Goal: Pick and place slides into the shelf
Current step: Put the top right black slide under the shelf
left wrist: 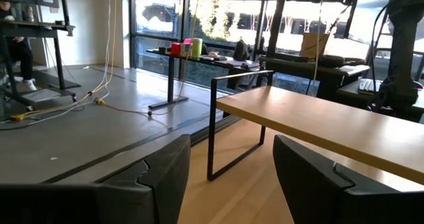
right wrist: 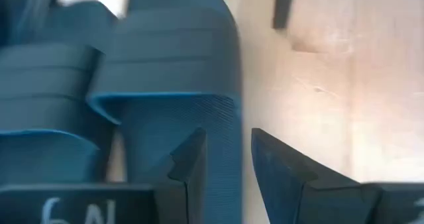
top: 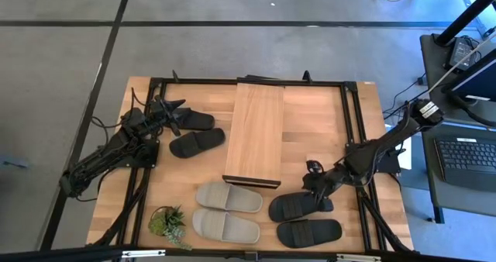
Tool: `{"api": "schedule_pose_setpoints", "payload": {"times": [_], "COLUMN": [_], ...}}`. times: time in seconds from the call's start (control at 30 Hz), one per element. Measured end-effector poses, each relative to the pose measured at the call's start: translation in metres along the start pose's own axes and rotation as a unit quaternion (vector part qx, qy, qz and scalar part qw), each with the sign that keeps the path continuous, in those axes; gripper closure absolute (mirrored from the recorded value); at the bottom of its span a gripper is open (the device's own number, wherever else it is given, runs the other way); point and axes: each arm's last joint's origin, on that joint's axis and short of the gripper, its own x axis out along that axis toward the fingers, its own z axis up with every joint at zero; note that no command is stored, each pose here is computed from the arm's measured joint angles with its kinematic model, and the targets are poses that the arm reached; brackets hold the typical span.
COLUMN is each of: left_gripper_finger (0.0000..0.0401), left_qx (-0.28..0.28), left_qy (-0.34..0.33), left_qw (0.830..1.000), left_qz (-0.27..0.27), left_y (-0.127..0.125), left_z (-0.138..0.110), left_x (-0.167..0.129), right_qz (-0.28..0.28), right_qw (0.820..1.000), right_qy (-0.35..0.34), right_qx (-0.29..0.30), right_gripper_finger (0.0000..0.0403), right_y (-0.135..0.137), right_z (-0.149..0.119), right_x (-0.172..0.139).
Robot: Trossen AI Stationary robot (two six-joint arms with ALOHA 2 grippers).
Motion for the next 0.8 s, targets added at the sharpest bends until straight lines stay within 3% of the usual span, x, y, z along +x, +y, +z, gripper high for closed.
{"api": "schedule_pose_setpoints", "payload": {"times": [0.33, 0.8], "left_gripper_finger": [0.0193, 0.0193], "left_qx": [0.000, 0.000], "left_qy": [0.000, 0.000], "left_qw": [1.000, 1.000], "left_qz": [0.000, 0.000], "left_y": [0.000, 0.000], "left_z": [0.000, 0.000], "left_x": [0.000, 0.000], "right_qz": [-0.058, -0.044], "right_qw": [0.996, 0.993], "right_qy": [0.018, -0.019], "right_qx": [-0.058, -0.107], "right_gripper_finger": [0.0283, 0.0283], "right_y": [-0.002, 0.002], "right_z": [-0.005, 0.003], "right_x": [0.020, 0.030]}}
